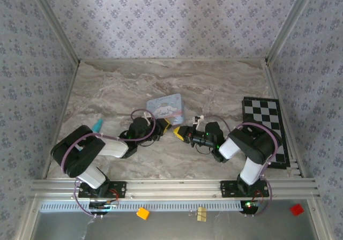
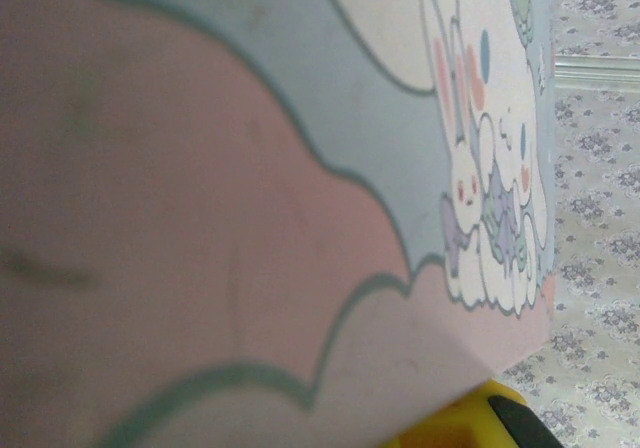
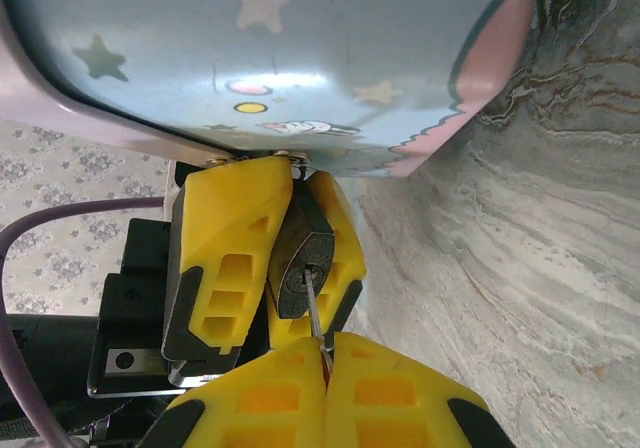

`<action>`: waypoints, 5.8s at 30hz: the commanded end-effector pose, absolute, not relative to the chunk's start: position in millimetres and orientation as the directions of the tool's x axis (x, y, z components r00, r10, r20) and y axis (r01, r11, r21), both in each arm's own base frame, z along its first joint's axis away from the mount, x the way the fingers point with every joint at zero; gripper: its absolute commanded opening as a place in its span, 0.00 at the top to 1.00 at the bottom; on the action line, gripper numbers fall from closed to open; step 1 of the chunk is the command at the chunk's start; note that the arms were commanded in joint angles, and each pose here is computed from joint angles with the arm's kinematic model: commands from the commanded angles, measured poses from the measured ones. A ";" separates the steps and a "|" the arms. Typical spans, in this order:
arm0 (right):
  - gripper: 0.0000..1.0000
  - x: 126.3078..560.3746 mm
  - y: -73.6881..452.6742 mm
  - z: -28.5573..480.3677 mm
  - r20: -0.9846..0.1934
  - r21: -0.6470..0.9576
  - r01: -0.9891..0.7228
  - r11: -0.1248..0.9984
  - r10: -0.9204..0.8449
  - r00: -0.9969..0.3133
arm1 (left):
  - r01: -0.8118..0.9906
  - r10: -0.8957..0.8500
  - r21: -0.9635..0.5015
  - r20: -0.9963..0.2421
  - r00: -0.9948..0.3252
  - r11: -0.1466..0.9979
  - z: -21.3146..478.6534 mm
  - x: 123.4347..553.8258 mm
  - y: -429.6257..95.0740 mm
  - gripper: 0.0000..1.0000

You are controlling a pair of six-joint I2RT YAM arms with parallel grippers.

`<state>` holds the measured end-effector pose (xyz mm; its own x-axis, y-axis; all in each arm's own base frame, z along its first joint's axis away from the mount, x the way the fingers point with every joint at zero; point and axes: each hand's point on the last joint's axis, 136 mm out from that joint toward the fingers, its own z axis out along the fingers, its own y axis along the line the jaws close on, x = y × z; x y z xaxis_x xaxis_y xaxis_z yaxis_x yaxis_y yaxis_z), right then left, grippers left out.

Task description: Unlock a padlock with a key

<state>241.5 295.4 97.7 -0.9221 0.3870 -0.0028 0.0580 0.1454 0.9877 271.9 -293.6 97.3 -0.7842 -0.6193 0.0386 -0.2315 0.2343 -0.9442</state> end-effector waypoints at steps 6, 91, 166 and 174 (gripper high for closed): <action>1.00 258.9 300.6 113.6 -0.019 0.995 0.016 0.096 0.359 -0.933 | -0.136 -0.527 -0.970 0.010 -0.850 0.200 138.6 255.4 -313.2 1.00; 1.00 302.1 279.1 119.1 -0.098 0.978 -0.022 0.205 0.369 -0.924 | -0.104 -0.419 -0.981 0.027 -0.907 0.162 143.9 240.8 -365.0 1.00; 1.00 289.1 298.9 129.1 -0.137 0.987 -0.107 0.120 0.278 -0.951 | -0.090 -0.311 -0.971 0.017 -0.950 0.221 133.6 220.8 -397.4 1.00; 1.00 270.9 308.0 123.3 -0.136 0.987 -0.106 0.123 0.266 -0.954 | -0.095 -0.316 -0.964 0.012 -0.949 0.250 120.9 224.0 -395.4 0.98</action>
<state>271.9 283.4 76.8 -0.9534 0.3008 0.0222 0.0879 0.2069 0.9744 293.4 -323.9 77.6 -0.7476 -0.6609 -0.0655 -0.2349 0.3554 -0.9047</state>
